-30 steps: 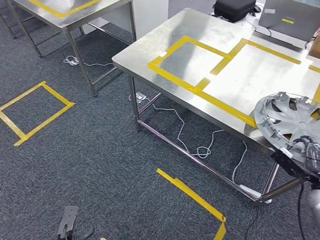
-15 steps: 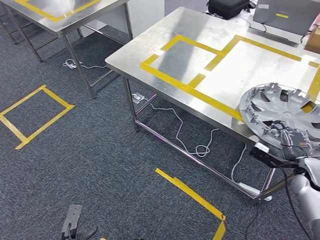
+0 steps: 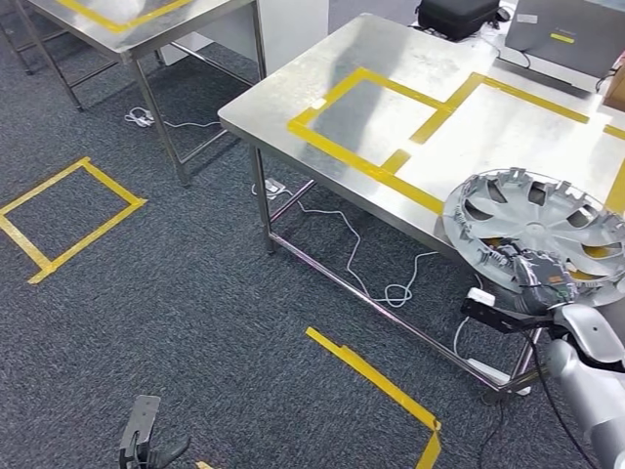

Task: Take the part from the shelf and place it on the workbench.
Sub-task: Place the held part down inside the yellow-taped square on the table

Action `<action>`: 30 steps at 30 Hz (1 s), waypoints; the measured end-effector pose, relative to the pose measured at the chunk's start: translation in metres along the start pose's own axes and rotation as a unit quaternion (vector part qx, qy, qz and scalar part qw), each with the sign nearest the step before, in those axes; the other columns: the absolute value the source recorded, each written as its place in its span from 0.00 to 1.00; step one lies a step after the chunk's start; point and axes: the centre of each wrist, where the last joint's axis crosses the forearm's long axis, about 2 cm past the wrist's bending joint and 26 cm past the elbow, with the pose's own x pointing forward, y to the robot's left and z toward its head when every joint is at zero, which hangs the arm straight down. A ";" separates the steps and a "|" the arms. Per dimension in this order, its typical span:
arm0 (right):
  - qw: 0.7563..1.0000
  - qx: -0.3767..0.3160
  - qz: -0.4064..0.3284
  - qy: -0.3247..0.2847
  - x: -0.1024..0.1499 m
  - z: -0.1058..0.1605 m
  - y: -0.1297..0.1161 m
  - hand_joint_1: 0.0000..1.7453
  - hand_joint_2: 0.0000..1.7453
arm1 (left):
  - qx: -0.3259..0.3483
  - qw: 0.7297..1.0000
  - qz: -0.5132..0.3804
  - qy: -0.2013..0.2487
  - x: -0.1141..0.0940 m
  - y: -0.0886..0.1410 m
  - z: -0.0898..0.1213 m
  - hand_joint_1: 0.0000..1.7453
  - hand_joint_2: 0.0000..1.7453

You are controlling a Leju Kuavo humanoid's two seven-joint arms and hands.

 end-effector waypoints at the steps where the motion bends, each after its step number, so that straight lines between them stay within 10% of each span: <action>1: 1.000 0.003 0.004 -0.003 0.003 -0.001 0.001 1.00 1.00 | 0.001 1.000 -0.001 -0.001 0.000 0.000 0.000 0.00 1.00; 10: 0.999 0.031 0.023 -0.023 0.023 -0.001 0.018 1.00 1.00 | 0.000 1.000 -0.005 -0.005 0.002 0.002 -0.002 0.00 1.00; 14: 0.999 0.037 0.023 -0.021 0.027 0.001 0.024 0.00 0.00 | -0.010 1.000 -0.004 -0.009 -0.001 0.003 -0.001 0.00 1.00; 16: 0.999 0.039 0.021 -0.017 0.027 0.003 0.026 0.00 0.00 | -0.012 1.000 -0.003 -0.011 -0.001 0.004 -0.001 0.00 1.00; 20: 0.999 0.031 0.006 -0.010 0.026 0.007 0.030 0.00 0.00 | -0.004 1.000 0.002 -0.009 -0.002 0.006 -0.001 0.00 0.00; 30: 0.999 -0.033 -0.029 0.011 0.023 0.011 0.023 0.00 0.00 | 0.011 1.000 0.007 -0.003 -0.003 0.006 -0.001 0.00 0.00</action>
